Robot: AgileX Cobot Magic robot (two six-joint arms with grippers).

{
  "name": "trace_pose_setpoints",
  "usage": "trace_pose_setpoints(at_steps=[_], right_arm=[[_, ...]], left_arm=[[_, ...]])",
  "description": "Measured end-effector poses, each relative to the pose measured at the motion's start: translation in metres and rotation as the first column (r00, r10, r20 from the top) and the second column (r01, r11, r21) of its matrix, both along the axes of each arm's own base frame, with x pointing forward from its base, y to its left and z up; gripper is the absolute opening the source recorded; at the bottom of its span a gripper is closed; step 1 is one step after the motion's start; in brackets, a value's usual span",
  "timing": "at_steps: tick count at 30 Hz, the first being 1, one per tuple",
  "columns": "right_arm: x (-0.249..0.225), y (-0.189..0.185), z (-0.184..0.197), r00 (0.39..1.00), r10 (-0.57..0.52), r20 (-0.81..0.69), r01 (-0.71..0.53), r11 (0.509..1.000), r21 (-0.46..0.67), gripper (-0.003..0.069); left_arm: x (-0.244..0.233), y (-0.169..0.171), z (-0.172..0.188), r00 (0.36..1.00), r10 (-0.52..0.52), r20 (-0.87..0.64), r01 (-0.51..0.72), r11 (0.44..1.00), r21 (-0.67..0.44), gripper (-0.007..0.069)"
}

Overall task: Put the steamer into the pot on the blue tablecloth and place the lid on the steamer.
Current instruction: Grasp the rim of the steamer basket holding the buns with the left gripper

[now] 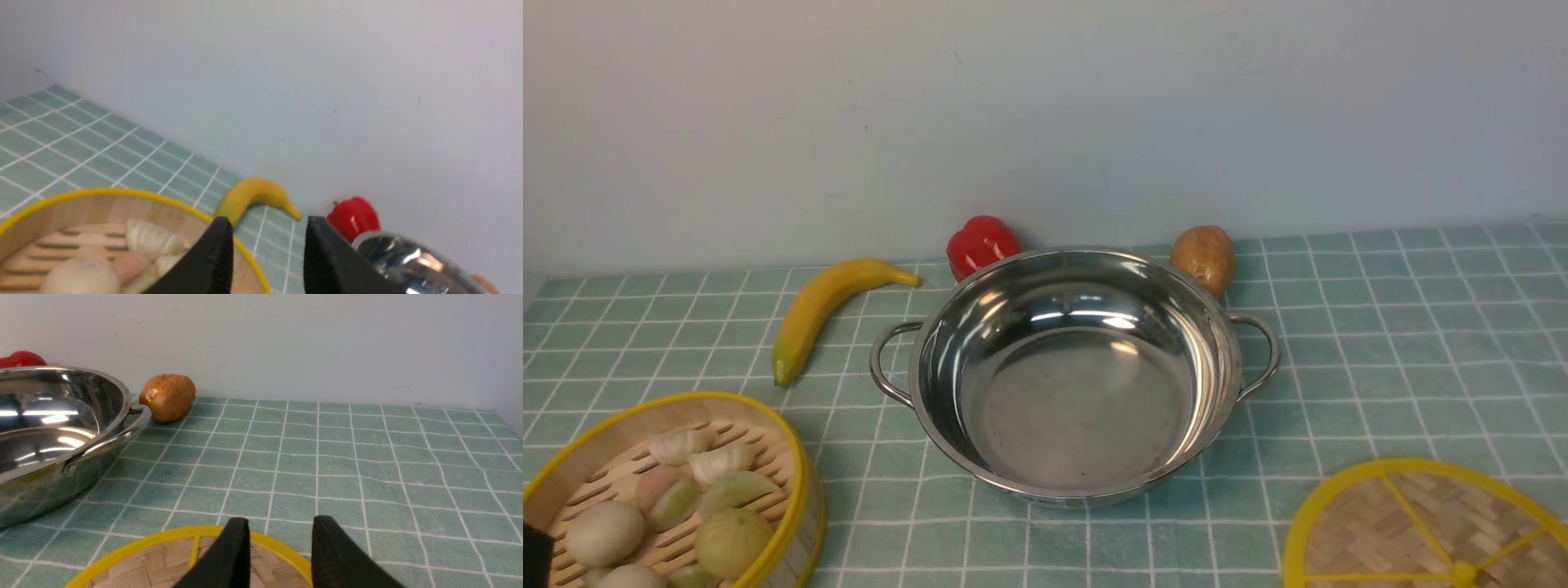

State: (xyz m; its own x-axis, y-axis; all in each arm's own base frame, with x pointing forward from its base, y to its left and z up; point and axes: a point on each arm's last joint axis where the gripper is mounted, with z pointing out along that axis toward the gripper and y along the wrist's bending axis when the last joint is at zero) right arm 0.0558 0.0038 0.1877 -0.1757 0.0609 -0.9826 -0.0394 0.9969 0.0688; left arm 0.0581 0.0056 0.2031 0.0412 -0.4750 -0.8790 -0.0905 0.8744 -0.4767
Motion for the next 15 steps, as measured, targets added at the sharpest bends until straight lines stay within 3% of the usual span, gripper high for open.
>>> trace_pose_setpoints(at_steps=[5,9,12,13,14,15], right_arm=[[0.0,0.0,0.0,1.0,0.0,0.0,0.0,1.0,0.0,0.024],[0.0,0.0,0.0,1.0,0.0,0.001,0.0,1.0,0.0,0.024],[0.0,0.0,0.0,1.0,0.0,0.001,0.0,1.0,0.0,0.024],[0.0,0.0,0.0,1.0,0.0,0.001,0.0,1.0,0.0,0.024],[0.0,0.0,0.0,1.0,0.0,0.001,0.0,1.0,0.001,0.024],[0.0,0.0,0.0,1.0,0.0,0.001,0.0,1.0,0.001,0.024]], left_arm=[[0.0,0.0,0.008,0.997,0.006,0.075,-0.004,1.0,-0.029,0.0243],[-0.005,-0.001,0.038,0.998,-0.006,0.064,0.009,0.999,-0.042,0.0243],[-0.01,-0.004,0.067,0.996,-0.03,-0.079,0.03,1.0,0.001,0.0243],[-0.012,-0.006,0.09,0.975,-0.049,-0.217,0.065,0.996,0.065,0.0243],[-0.013,-0.006,0.088,0.97,-0.052,-0.239,0.071,0.995,0.072,0.0243],[-0.012,-0.008,0.104,0.925,-0.082,-0.372,0.134,0.984,0.115,0.0243]])
